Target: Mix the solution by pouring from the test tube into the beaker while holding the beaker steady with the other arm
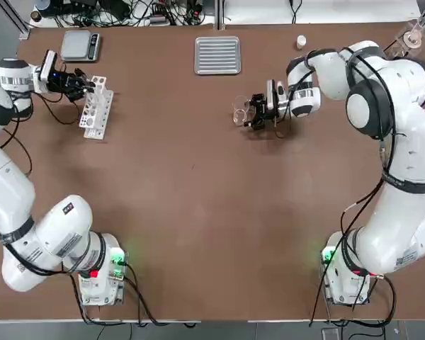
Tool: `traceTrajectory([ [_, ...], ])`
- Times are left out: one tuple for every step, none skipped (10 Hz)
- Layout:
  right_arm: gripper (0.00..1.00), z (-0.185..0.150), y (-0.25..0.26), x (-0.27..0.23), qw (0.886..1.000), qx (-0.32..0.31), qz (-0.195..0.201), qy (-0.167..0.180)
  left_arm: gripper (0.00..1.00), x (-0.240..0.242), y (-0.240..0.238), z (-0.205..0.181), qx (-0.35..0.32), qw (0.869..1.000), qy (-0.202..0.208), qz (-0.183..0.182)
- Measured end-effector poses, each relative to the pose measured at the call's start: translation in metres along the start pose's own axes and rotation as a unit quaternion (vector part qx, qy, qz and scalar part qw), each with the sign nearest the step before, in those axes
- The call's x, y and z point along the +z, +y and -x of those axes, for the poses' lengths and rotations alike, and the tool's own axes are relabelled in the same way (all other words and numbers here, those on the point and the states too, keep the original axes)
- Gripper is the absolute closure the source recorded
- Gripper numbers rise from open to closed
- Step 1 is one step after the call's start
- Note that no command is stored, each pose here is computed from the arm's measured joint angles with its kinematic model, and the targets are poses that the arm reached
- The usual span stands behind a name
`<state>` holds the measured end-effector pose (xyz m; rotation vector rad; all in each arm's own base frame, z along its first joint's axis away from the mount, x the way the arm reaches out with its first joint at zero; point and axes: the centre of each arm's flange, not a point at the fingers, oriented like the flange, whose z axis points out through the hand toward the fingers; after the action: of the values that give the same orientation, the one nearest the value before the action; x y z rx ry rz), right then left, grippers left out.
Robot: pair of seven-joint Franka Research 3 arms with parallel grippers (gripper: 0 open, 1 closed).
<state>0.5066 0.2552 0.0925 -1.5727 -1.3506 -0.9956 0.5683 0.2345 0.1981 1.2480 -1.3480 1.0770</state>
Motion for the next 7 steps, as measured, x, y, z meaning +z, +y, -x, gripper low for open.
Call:
traceTrajectory([
  [0.01, 0.0, -0.001, 0.002, 1.0, 0.0, 0.0, 0.0, 0.78, 0.0, 0.0, -0.007, 0.003, 1.0, -0.003, 0.001],
  [0.03, 0.0, -0.001, 0.002, 1.0, -0.001, 0.0, 0.0, 0.78, 0.002, 0.0, -0.011, 0.007, 1.0, -0.004, 0.002],
  [0.04, 0.0, -0.001, 0.002, 1.0, -0.001, 0.001, -0.001, 0.78, 0.003, 0.0, -0.015, 0.008, 1.0, -0.005, 0.003],
  [0.06, 0.0, -0.001, 0.002, 1.0, -0.001, 0.001, -0.001, 0.78, 0.003, 0.0, -0.019, 0.01, 1.0, -0.007, 0.004],
  [0.17, 0.0, -0.001, 0.002, 1.0, -0.001, 0.001, -0.002, 0.78, 0.003, 0.001, -0.024, 0.012, 1.0, -0.009, 0.004],
  [0.22, 0.0, -0.001, 0.002, 1.0, -0.001, 0.002, -0.002, 0.78, 0.003, 0.001, -0.029, 0.016, 1.0, -0.011, 0.005],
  [0.26, 0.0, 0.0, 0.002, 1.0, -0.002, 0.002, -0.001, 0.78, 0.003, 0.002, -0.032, 0.018, 1.0, -0.012, 0.005],
])
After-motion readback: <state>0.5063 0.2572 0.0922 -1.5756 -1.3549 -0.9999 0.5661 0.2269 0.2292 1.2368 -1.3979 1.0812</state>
